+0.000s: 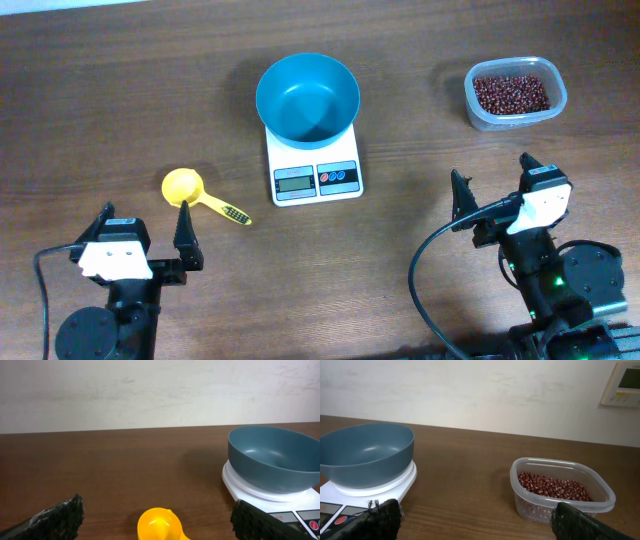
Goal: Scoop item into bowl and weigh 50g on scale
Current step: 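Move the left gripper toward the yellow scoop handle, then grasp the yellow scoop handle with the left gripper and lift it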
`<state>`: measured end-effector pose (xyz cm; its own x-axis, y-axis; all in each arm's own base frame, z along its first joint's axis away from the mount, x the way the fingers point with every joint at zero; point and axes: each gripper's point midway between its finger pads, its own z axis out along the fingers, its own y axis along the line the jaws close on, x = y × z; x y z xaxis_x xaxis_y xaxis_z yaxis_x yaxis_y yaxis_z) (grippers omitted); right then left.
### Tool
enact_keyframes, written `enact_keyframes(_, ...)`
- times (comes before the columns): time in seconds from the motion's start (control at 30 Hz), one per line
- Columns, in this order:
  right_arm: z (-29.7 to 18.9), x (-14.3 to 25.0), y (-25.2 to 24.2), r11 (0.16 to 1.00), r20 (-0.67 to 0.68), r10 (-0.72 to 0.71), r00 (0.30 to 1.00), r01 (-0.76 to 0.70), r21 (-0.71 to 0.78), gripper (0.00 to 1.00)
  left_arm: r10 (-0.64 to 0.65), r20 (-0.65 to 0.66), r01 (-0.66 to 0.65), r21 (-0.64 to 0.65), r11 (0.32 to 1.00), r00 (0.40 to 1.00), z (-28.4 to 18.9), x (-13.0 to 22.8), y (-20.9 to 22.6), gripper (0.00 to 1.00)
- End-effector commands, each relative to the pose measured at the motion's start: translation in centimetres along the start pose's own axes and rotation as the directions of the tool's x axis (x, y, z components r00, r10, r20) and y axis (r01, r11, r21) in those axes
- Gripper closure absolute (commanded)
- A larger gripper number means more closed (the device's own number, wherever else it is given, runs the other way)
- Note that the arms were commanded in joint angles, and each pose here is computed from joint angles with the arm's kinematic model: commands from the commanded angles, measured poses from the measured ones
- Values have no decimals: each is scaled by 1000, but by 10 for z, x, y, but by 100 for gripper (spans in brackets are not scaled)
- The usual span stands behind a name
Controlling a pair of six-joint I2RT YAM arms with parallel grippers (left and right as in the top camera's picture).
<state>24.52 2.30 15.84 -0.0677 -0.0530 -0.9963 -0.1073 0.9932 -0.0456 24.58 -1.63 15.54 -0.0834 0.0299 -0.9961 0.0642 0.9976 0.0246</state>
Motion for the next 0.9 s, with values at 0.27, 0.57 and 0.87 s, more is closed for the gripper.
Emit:
enact_keyframes(0.27, 0, 2, 3, 1000, -5, 3, 1000, -3, -14, 1, 12, 266, -57, 160, 985, 964, -36, -116, -27, 2)
enact_keyframes(0.57, 0, 2, 3, 1000, -5, 3, 1000, -3, -14, 1, 8, -206, 1, 40, 999, 979, -11, -176, -1, 2)
enact_keyframes(0.87, 0, 2, 3, 1000, -5, 3, 1000, -3, -14, 1, 7, -867, 431, 255, 865, 499, 11, -59, -82, 1)
